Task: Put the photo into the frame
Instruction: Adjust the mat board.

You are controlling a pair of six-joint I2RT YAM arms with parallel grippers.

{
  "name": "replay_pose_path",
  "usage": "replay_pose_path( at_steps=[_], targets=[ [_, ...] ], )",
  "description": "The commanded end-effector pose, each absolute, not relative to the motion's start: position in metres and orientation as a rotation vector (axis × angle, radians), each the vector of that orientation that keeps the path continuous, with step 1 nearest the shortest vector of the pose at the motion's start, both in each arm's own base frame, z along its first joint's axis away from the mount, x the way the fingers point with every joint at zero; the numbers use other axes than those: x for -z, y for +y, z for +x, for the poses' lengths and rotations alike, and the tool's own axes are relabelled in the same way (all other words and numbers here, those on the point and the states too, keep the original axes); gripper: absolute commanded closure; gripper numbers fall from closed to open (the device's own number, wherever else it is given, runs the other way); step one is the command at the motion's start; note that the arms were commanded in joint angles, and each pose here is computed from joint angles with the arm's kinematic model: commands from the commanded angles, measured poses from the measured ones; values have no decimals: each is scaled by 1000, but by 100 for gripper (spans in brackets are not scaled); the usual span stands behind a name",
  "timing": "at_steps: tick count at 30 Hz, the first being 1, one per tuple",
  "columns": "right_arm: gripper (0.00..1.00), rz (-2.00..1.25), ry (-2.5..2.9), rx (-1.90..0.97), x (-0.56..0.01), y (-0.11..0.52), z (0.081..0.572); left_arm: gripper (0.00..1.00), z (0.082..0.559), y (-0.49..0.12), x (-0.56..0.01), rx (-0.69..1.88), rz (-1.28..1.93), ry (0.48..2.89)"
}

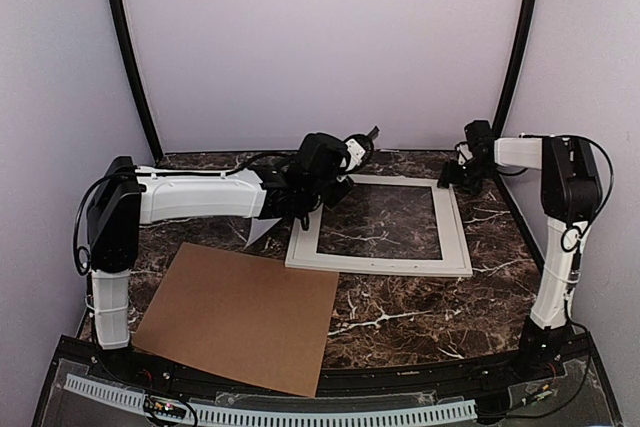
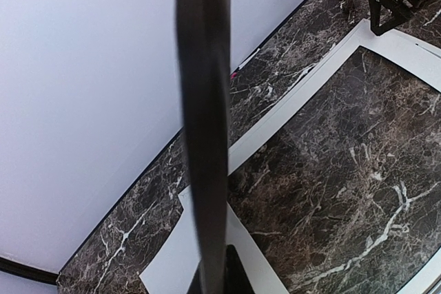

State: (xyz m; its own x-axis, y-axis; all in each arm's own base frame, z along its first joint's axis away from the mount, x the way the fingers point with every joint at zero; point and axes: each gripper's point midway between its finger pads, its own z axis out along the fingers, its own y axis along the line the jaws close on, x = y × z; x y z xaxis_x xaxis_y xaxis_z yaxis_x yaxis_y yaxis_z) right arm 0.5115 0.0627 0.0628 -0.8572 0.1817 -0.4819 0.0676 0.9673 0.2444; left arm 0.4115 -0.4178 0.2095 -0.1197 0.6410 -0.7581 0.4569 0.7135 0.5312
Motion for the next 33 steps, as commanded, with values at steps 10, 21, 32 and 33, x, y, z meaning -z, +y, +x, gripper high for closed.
replay_pose_path(
  at_steps=[10, 21, 32, 33],
  targets=[
    [36, 158, 2590, -425, -47, 75, 517, 100, 415, -421, -220, -179, 854, 1752],
    [38, 172, 2596, -501, -42, 77, 513, 100, 413, -421, -218, -174, 861, 1759],
    [45, 231, 2530, -715, -50, 67, 508, 100, 413, -421, -217, -167, 862, 1762],
    [45, 234, 2520, -744, -51, 67, 508, 100, 413, -421, -217, -167, 862, 1762]
  ],
)
